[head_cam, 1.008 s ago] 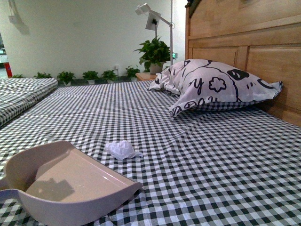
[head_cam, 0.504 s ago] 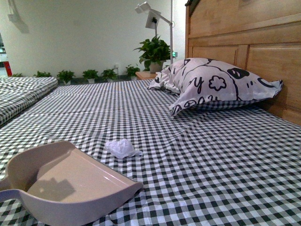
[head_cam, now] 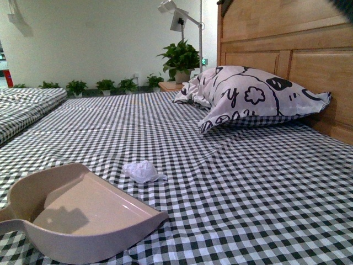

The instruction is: Clean up trash

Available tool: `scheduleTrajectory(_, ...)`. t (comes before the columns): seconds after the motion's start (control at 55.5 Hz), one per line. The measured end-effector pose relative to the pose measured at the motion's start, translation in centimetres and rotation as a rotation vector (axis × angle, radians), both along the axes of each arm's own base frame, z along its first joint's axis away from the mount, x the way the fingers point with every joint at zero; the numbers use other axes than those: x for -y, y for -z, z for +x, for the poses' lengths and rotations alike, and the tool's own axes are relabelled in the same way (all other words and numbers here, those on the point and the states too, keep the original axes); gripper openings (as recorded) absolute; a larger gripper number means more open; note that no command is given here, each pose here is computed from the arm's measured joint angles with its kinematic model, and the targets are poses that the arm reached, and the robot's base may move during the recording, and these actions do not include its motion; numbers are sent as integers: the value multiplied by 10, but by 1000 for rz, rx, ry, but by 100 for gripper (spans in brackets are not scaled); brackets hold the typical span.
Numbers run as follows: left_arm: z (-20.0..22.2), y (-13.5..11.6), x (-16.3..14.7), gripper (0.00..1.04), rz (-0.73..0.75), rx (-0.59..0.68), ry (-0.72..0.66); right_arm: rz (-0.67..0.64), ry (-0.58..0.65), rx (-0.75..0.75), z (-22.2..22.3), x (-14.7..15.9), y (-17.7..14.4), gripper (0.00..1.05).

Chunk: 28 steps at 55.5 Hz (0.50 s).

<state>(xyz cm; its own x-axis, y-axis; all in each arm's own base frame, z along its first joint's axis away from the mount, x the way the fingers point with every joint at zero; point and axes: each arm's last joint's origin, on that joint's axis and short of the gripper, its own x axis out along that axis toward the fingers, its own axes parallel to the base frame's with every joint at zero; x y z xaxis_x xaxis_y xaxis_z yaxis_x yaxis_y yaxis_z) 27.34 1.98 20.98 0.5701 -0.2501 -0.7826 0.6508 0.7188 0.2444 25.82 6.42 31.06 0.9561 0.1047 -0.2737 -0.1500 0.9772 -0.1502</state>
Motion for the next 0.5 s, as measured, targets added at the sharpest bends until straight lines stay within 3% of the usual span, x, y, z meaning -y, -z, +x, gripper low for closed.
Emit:
scheduleTrajectory(0.342, 0, 0, 0, 26, 0, 0, 0, -183, -128, -264, 136, -67, 83, 20)
scheduleTrajectory(0.504, 0, 0, 0, 26, 0, 0, 1, -212, -153, -278, 179, -108, 106, 20)
